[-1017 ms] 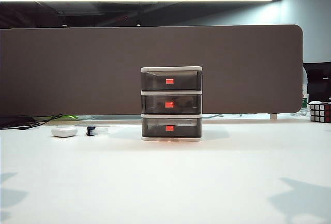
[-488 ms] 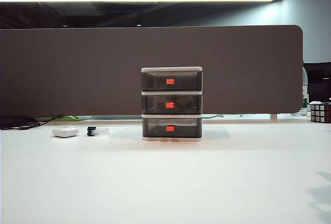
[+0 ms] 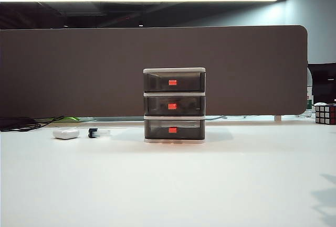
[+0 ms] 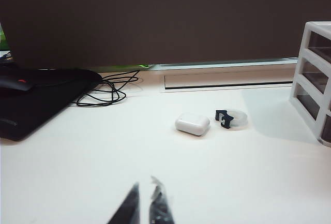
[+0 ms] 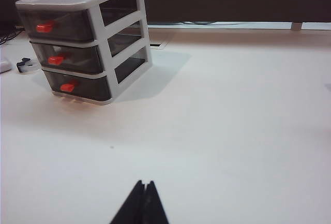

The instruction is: Open the second layer of the drawer on the table, pick up a pack of napkins on the table and put it in, and finally close the drawer.

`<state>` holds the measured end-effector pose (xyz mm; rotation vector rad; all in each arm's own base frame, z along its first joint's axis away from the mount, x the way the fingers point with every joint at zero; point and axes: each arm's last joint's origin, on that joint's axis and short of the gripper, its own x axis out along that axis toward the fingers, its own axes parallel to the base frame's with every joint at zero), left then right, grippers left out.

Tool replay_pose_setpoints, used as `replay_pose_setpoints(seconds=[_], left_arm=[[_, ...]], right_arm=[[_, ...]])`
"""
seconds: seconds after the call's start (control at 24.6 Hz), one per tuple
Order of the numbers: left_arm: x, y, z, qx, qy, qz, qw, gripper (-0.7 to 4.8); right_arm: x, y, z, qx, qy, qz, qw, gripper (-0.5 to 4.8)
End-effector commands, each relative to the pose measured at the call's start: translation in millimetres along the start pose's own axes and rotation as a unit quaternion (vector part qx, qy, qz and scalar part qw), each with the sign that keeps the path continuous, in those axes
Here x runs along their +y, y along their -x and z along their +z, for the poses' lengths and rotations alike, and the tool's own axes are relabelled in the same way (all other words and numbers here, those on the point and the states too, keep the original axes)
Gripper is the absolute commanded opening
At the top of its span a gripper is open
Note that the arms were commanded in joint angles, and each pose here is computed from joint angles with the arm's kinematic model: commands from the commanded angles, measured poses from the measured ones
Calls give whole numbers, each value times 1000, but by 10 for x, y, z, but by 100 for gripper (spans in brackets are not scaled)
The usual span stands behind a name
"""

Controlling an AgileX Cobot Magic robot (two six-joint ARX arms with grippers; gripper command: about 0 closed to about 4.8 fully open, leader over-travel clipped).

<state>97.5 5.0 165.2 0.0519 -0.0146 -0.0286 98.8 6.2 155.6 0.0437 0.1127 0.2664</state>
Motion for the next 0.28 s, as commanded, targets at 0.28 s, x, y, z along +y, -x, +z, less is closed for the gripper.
replay_pose_setpoints(seconds=[0.28], left_arm=[[-1,3,28,-7,2,-2,1000,27]], right_arm=[[-1,-5,-11,-2,-1,1,1000,-4]])
